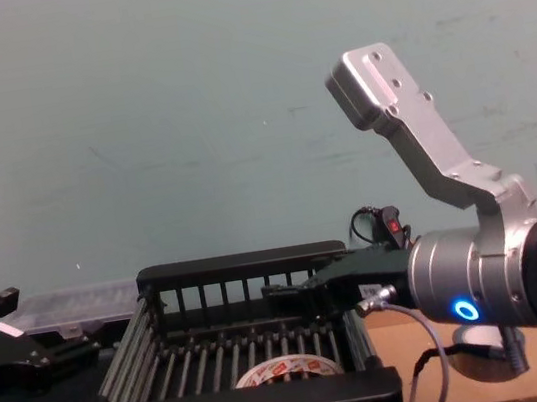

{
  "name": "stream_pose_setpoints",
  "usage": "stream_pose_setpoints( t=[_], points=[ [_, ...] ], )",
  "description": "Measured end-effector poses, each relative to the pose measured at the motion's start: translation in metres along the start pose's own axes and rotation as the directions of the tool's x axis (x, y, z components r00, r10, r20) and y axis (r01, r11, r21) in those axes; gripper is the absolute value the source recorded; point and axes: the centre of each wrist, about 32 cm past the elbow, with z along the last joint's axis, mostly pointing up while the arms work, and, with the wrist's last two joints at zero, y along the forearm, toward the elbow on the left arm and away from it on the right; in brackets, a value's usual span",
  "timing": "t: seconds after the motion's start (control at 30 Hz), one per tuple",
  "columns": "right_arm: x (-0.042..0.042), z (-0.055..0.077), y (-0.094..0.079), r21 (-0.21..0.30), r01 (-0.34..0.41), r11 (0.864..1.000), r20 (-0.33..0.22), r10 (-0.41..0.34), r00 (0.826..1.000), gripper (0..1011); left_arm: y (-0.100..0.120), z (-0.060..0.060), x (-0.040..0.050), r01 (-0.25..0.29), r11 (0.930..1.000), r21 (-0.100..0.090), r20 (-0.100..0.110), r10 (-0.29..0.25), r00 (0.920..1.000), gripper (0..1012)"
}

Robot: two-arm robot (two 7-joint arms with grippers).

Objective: Pick up the white tape and place it into the black box , Pick up the silver tape and place it into the brown box.

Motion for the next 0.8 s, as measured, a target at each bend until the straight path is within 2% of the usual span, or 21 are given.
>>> stream_pose_setpoints(
  t=[0.07,0.1,0.2,0.27,0.4,0.63,0.8],
  points=[
    [0.0,-0.0001,-0.0001,0.0,0.0,1.0,0.0,0.0,1.0,721,0.0,0.0,0.0,0.0,1.0,0.0,0.0,0.0,1.0,1001],
    [0.0,0.0,-0.0001,0.0,0.0,1.0,0.0,0.0,1.0,780,0.0,0.0,0.0,0.0,1.0,0.0,0.0,0.0,1.0,1001],
    [-0.0001,0.0,-0.0001,0.0,-0.001,1.0,-0.001,0.001,1.0,835,0.0,0.0,0.0,0.0,1.0,0.0,0.0,0.0,1.0,1001],
    [-0.0001,0.0,-0.0001,0.0,-0.001,1.0,-0.001,0.001,1.0,935,0.0,0.0,0.0,0.0,1.0,0.0,0.0,0.0,1.0,1001],
    [-0.0001,0.0,-0.0001,0.0,-0.001,1.0,-0.001,0.001,1.0,996,0.0,0.0,0.0,0.0,1.0,0.0,0.0,0.0,1.0,1001],
    [0.0002,0.0,-0.0008,0.003,-0.003,1.0,-0.003,0.003,1.0,1002,0.0,0.0,0.0,0.0,1.0,0.0,0.0,0.0,1.0,1001],
    [0.0019,0.0026,-0.0059,0.026,-0.002,1.0,-0.011,0.003,1.0,1002,0.0,0.0,0.0,0.0,1.0,0.0,0.0,0.0,1.0,1001]
  ],
)
